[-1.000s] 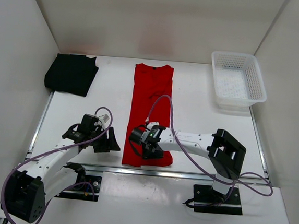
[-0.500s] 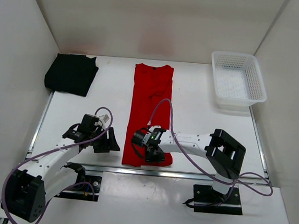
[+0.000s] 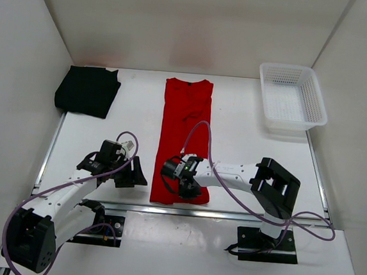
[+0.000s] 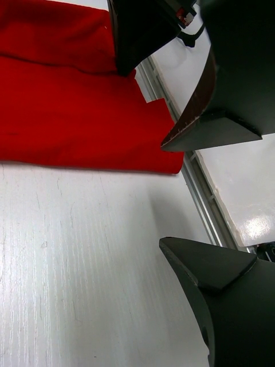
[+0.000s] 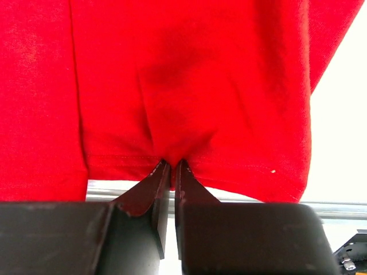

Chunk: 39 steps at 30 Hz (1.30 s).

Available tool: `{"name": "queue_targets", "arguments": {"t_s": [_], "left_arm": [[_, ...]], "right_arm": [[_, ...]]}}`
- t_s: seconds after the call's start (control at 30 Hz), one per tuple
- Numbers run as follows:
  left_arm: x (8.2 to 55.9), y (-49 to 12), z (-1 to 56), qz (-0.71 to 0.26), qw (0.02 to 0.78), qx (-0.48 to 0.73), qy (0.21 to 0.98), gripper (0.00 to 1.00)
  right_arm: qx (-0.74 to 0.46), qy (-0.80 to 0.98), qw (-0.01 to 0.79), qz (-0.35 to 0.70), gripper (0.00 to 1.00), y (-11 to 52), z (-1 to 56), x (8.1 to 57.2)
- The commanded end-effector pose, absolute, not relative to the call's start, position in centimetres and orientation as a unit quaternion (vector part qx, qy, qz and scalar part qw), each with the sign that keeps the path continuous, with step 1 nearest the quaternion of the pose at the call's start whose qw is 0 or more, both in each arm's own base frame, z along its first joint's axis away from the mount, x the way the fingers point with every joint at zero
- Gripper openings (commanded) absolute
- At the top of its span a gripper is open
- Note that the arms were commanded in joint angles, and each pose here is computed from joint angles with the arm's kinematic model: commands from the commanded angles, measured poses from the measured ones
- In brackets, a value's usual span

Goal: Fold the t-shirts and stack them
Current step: Rotate the tshirt 90 degrees

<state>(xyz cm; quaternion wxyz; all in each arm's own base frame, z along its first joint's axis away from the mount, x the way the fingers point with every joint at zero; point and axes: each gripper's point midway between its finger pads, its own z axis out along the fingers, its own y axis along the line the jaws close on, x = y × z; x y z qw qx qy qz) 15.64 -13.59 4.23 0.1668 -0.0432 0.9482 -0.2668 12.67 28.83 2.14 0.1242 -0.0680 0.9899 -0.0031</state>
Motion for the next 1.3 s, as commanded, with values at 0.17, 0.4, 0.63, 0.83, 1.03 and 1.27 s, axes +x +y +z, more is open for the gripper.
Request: {"name": "queue_targets", "arguments": {"t_s": [0.17, 0.4, 0.63, 0.83, 1.03, 1.27], "left_arm": [[16.0, -13.8, 4.5, -0.269, 0.176, -0.036, 0.946, 0.72], [15.9, -13.9, 4.5, -0.272, 0.177, -0.032, 0.945, 0.72], [15.8, -13.9, 4.4, -0.273, 0.172, -0.033, 0.946, 0.72], [15.8, -14.0, 4.5, -0.274, 0.176, -0.03, 0.945, 0.71], [15.8, -14.0, 4.4, -0.274, 0.174, -0.031, 0.945, 0.72], [15.6, -14.0, 4.2, -0.275, 0.169, -0.031, 0.946, 0.72]], "right_arm": [[-0.053, 0.986, 0.157, 0.022, 0.0, 30.1, 5.6, 13.5], [-0.078, 0.983, 0.161, 0.043, 0.0, 31.8, 6.8, 13.2], [-0.088, 0.984, 0.142, 0.057, 0.1, 32.5, 6.3, 12.2], [-0.067, 0.988, 0.126, 0.065, 0.22, 31.8, 4.8, 12.5], [-0.081, 0.985, 0.144, 0.056, 0.29, 32.3, 5.4, 13.3], [-0.108, 0.983, 0.142, 0.043, 0.31, 33.7, 5.4, 13.4]]}}
